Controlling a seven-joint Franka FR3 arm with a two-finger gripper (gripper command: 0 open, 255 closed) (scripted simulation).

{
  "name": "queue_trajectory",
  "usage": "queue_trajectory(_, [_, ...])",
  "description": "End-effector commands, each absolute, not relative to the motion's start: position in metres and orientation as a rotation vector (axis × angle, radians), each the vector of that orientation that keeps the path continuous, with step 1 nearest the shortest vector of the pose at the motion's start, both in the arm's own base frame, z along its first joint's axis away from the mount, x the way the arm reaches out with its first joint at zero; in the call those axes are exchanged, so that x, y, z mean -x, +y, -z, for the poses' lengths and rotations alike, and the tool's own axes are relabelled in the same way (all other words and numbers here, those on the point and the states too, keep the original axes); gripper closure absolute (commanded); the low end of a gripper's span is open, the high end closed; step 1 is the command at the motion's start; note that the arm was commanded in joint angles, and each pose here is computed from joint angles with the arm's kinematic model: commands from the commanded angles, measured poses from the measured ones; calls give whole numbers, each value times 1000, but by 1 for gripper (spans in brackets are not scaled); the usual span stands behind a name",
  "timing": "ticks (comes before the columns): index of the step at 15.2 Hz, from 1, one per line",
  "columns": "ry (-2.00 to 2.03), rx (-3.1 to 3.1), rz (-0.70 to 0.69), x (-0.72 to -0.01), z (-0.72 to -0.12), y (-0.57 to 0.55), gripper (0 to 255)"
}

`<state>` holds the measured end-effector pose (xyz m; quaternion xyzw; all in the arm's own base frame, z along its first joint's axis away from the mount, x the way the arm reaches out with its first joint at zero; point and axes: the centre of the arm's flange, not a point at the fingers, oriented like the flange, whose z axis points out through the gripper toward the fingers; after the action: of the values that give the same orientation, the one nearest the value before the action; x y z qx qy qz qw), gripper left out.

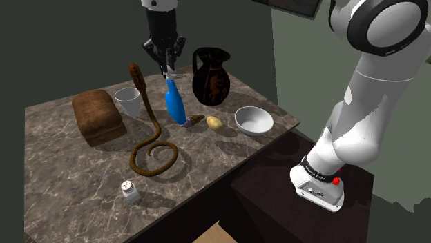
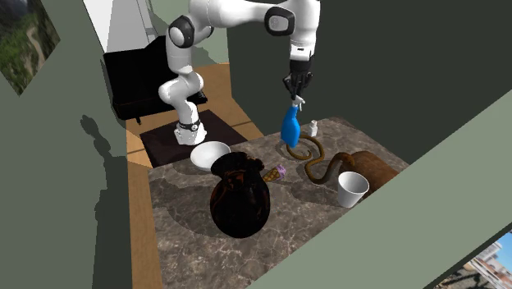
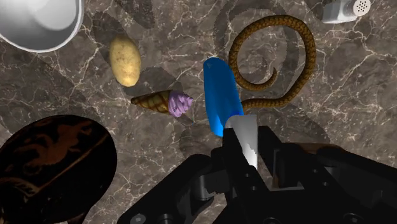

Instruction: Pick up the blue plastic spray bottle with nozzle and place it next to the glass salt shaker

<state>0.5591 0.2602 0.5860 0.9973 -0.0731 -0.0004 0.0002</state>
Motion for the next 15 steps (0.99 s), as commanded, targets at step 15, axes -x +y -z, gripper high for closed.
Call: queue_trajectory(15, [-232, -3133, 1, -453, -587, 444, 255])
